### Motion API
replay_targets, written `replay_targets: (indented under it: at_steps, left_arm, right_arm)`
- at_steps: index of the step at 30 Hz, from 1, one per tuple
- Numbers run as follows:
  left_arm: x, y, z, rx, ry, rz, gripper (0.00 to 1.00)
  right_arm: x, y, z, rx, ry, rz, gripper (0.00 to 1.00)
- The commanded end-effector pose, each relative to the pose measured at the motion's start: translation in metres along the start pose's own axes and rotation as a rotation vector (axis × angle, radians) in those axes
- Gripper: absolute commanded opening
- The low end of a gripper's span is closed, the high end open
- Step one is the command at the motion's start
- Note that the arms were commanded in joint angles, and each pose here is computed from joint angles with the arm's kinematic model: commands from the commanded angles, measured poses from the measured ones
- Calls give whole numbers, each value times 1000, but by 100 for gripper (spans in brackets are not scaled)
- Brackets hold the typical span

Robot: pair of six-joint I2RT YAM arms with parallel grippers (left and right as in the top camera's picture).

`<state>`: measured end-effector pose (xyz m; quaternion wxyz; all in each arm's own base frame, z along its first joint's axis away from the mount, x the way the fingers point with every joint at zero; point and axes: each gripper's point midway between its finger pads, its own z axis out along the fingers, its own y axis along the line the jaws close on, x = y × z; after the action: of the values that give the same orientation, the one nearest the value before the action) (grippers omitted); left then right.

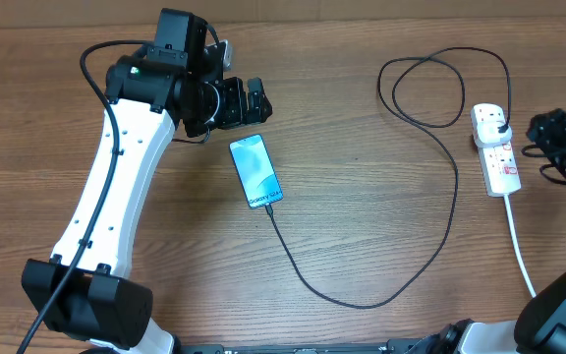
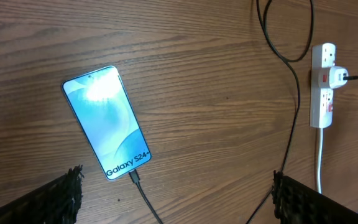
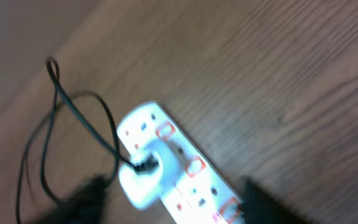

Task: Plug charger to phone and switch on socket
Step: 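Move the right gripper over to the orange switch on the white power strip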

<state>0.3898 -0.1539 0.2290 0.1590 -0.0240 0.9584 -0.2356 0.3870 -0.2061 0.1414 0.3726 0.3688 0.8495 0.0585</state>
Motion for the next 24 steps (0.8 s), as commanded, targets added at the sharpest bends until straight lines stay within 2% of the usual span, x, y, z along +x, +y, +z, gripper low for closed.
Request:
replay_targets:
  at_steps: [1,2,8,24]
  left_arm:
    - [-3,-2,-5,7,-13,-1,100]
    - [-3,-2,-5,7,-13,-1,100]
    - [-3,-2,-5,7,-13,-1,100]
    - [-3,-2,-5,7,-13,-1,100]
  right_arm:
    - [-12,1,7,-9,-42,13,7]
    - [-14,1,9,-15,-49,24,4]
    - [-11,-3,23,-13,-40,40,4]
    - [28,-24,65,25,96,78,4]
